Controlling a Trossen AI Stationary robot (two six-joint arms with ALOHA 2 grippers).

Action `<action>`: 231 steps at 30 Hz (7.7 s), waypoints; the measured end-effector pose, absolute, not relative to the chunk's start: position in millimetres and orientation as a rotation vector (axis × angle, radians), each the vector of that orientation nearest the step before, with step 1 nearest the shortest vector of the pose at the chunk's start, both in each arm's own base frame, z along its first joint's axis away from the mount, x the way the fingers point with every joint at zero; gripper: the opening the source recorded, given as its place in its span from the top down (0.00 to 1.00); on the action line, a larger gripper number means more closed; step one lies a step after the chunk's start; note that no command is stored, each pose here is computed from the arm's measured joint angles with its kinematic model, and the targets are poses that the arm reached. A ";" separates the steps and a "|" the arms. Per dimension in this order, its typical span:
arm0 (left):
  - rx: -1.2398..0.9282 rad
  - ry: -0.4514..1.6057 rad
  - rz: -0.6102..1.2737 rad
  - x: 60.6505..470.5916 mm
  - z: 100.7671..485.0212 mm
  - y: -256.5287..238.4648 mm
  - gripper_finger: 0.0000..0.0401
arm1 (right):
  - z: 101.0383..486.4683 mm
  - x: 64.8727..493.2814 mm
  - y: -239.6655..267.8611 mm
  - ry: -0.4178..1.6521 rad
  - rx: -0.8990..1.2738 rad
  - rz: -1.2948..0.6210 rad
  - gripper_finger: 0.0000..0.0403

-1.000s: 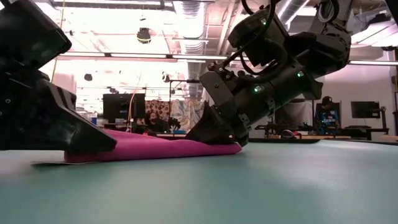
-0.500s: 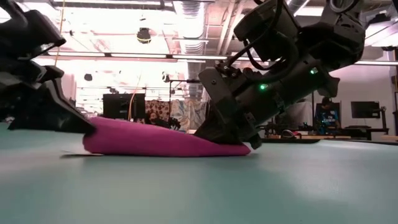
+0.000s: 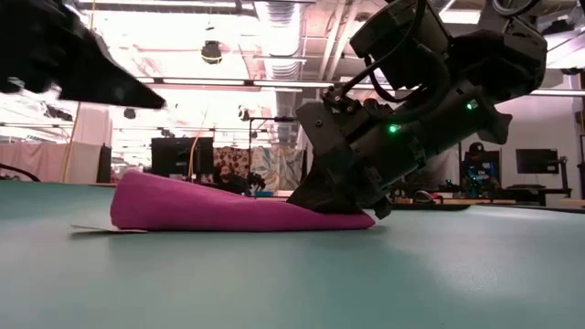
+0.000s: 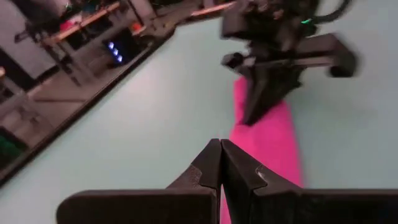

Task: Roll towel into tight, uniform cylinder
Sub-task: Roll the pink towel, then return to Home Position

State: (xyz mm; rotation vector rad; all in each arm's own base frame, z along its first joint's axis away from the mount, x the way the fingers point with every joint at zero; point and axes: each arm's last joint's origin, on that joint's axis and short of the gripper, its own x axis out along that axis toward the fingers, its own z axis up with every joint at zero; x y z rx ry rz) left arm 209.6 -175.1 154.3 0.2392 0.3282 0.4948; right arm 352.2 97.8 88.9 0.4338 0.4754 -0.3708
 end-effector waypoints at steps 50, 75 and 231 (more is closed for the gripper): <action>0.401 0.861 0.119 234.9 89.7 -110.6 1.00 | 135.0 331.9 115.3 0.097 0.222 -0.295 0.95; 0.498 0.849 0.070 240.7 92.1 -104.5 1.00 | 77.5 349.8 64.3 0.289 0.284 -0.232 0.96; -0.042 -0.073 0.168 68.5 240.6 -15.5 1.00 | 232.4 114.5 92.1 -0.012 0.259 -0.108 0.97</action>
